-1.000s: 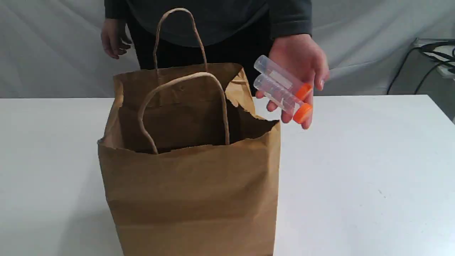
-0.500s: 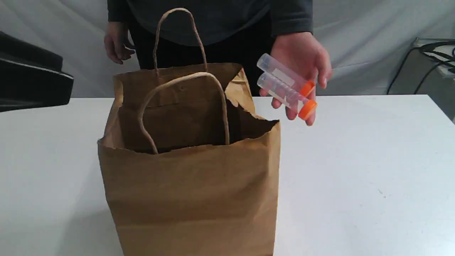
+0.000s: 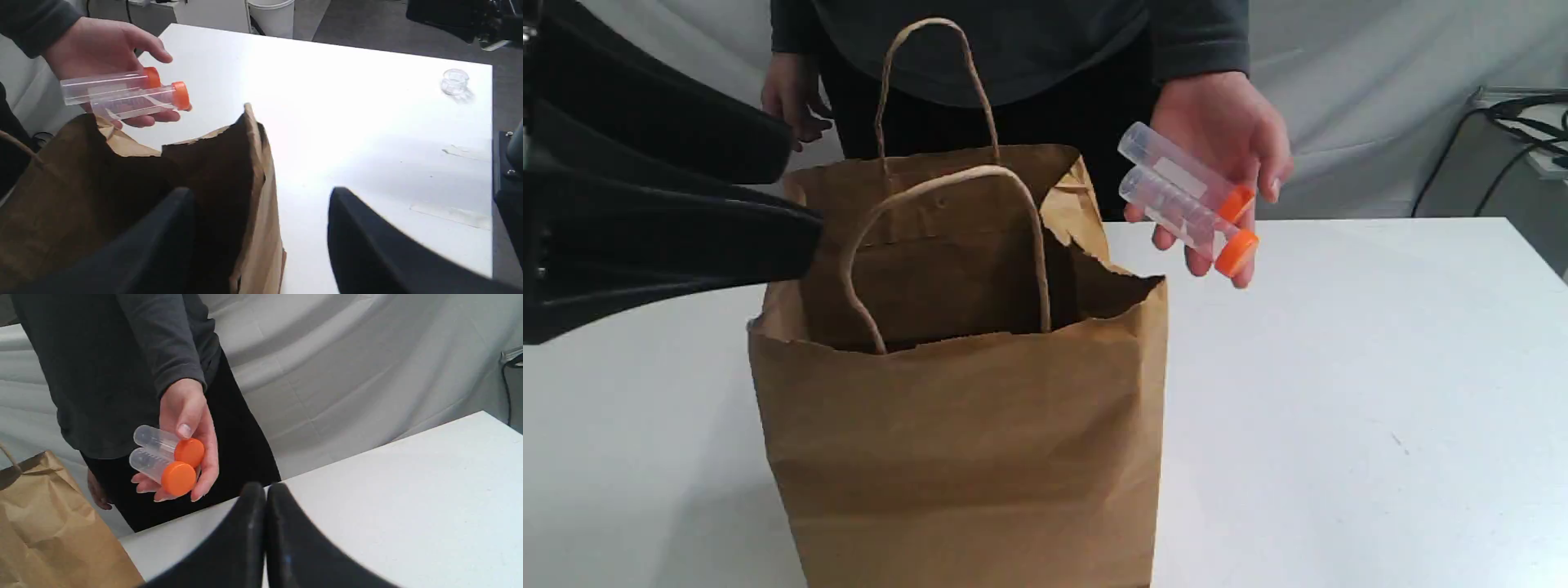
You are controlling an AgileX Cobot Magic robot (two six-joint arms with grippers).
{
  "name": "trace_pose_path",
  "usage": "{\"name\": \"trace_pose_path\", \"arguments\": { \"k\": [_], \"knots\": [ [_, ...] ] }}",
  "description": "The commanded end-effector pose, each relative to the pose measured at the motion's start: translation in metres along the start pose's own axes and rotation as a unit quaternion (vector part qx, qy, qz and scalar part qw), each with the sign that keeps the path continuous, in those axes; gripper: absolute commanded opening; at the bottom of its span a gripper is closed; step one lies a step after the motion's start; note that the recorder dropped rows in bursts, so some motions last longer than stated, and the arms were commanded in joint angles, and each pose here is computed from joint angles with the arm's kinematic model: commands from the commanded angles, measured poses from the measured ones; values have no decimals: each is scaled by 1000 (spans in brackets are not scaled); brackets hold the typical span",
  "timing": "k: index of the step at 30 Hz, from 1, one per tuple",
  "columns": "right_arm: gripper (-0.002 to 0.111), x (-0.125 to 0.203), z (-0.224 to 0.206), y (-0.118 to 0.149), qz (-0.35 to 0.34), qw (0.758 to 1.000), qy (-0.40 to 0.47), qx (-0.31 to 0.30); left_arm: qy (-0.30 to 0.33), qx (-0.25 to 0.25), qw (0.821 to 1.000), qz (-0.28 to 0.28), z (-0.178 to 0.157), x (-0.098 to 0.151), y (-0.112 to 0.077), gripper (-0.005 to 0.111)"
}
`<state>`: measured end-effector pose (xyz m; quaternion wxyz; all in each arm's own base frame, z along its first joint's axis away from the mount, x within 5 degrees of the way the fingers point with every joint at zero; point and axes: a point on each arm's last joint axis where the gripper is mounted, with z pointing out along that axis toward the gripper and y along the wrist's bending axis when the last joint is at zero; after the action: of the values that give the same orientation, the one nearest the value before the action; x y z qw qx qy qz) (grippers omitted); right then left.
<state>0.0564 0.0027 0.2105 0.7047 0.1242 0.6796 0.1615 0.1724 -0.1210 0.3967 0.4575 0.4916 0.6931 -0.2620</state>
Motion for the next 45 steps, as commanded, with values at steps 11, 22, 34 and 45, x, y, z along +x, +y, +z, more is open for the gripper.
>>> {"name": "trace_pose_path", "arguments": {
  "k": [11,22,34,45],
  "knots": [
    [0,1,0,-1,-7,1000,-1,3,17,-21,999,-36,38,7,25,52],
    [0,1,0,-1,-6,1000,-1,3,24,-6,998,-49,45,11,27,0],
    [0,-4,0,1,60,998,-23,-5,19,-15,999,-49,45,10,28,0],
    [0,-107,-5,46,-48,995,-84,-31,-4,-41,997,-63,45,6,33,0]
  ]
}}
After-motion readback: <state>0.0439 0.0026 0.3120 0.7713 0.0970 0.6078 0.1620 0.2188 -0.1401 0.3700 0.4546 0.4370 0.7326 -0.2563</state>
